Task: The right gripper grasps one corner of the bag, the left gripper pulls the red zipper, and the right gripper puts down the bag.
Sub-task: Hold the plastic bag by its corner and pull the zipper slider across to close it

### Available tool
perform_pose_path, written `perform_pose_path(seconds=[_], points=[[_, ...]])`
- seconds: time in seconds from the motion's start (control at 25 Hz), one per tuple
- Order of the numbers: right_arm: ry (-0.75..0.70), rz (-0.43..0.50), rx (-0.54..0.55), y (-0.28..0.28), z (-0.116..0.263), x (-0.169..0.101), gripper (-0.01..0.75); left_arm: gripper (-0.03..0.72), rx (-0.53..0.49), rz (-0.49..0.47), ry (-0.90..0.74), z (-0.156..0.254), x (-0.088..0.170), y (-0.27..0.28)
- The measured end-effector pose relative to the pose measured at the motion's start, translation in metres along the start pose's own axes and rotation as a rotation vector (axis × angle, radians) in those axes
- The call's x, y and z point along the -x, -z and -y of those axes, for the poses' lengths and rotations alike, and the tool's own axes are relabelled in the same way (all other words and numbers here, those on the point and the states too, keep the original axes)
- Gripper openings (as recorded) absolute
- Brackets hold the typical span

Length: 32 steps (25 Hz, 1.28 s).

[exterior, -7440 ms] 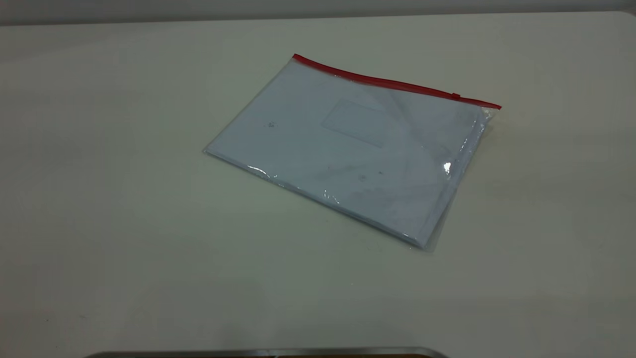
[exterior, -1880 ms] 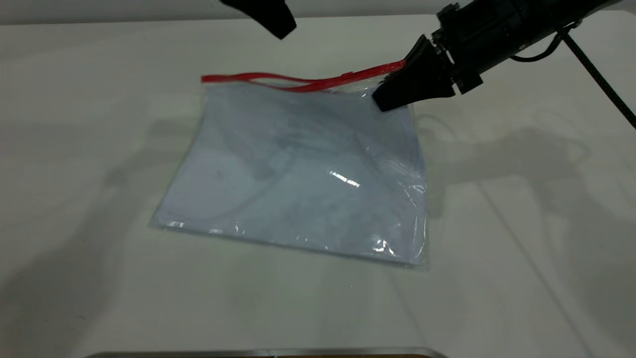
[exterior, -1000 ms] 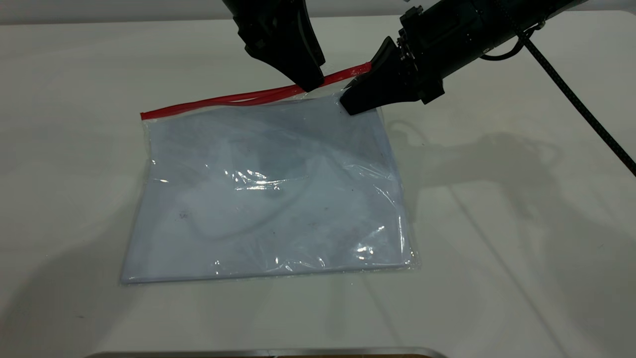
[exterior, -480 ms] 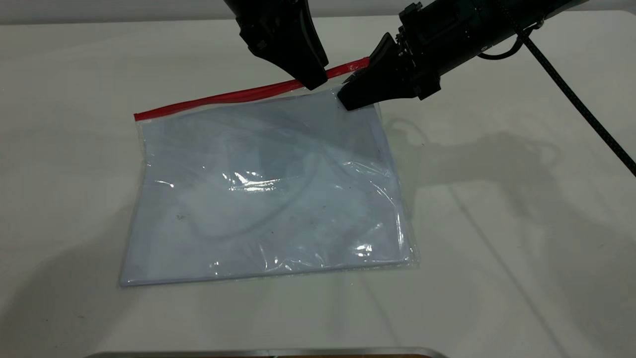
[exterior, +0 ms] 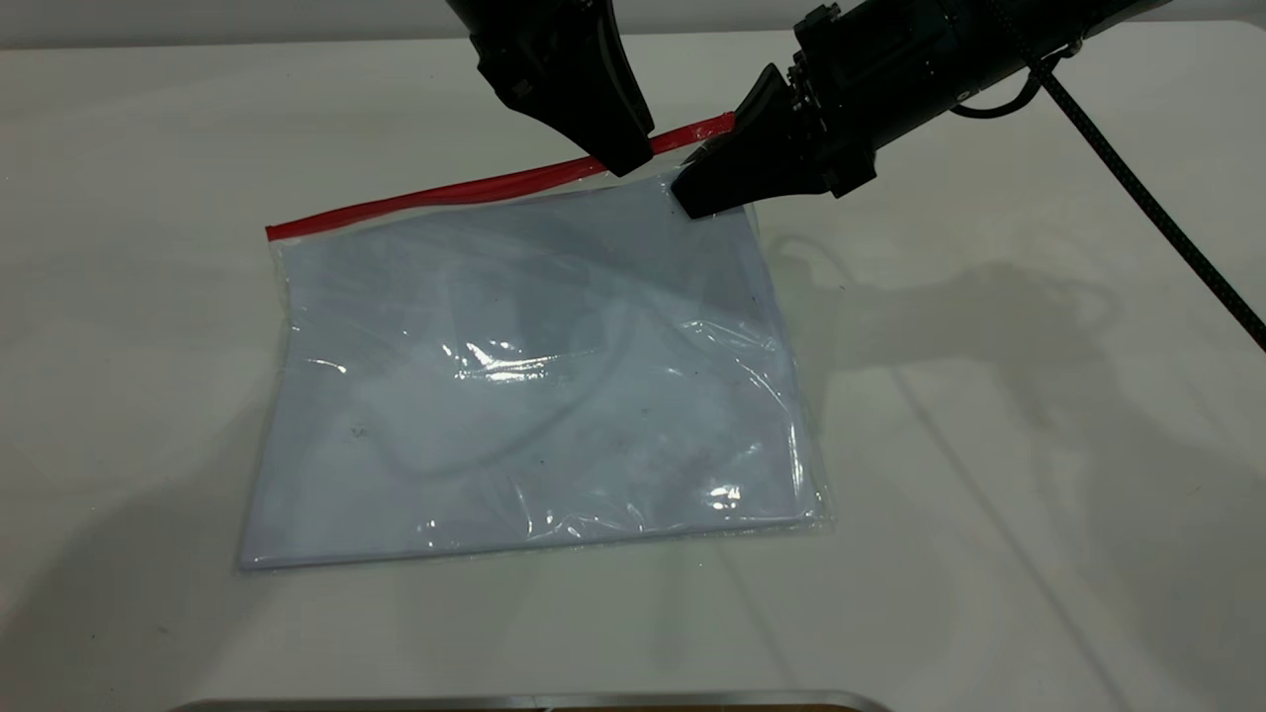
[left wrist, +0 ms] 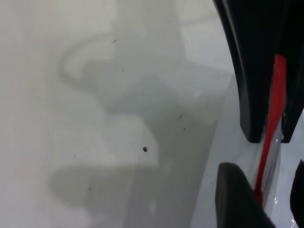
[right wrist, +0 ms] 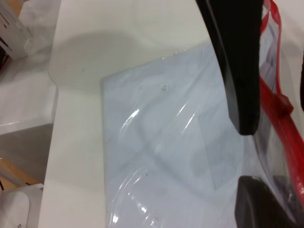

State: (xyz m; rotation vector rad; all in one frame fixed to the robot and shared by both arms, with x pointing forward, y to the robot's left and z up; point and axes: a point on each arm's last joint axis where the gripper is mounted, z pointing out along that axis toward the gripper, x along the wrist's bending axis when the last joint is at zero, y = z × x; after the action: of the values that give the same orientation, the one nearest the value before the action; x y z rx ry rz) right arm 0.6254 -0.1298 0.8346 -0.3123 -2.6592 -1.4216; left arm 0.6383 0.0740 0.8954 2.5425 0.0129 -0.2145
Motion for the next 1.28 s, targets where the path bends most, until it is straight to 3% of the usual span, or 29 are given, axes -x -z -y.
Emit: perform_pose_path(seconds=[0.68,0.76,1.04,1.28], points=[[-0.002,0.002,0.002,0.0000,-0.0002,0.0002,0.042,0.330,-0.006,0.017,0.014,0.0056,-0.0014,-0.0085],[-0.002,0.002,0.002,0.0000,-0.0002,0.0002,0.042,0.301,-0.005,0.017,0.015,0.0055,-0.0014,-0.0085],[-0.002,0.002,0.002,0.0000,-0.0002,0.0002,0.043,0.075,-0.005,0.013,0.012,0.0055,-0.0018,-0.0085],[-0.019,0.012,0.005,0.0034,0.0016,0.0026,0.045,0.048,-0.003,0.010,0.011,0.0053,-0.0021,-0.0084]])
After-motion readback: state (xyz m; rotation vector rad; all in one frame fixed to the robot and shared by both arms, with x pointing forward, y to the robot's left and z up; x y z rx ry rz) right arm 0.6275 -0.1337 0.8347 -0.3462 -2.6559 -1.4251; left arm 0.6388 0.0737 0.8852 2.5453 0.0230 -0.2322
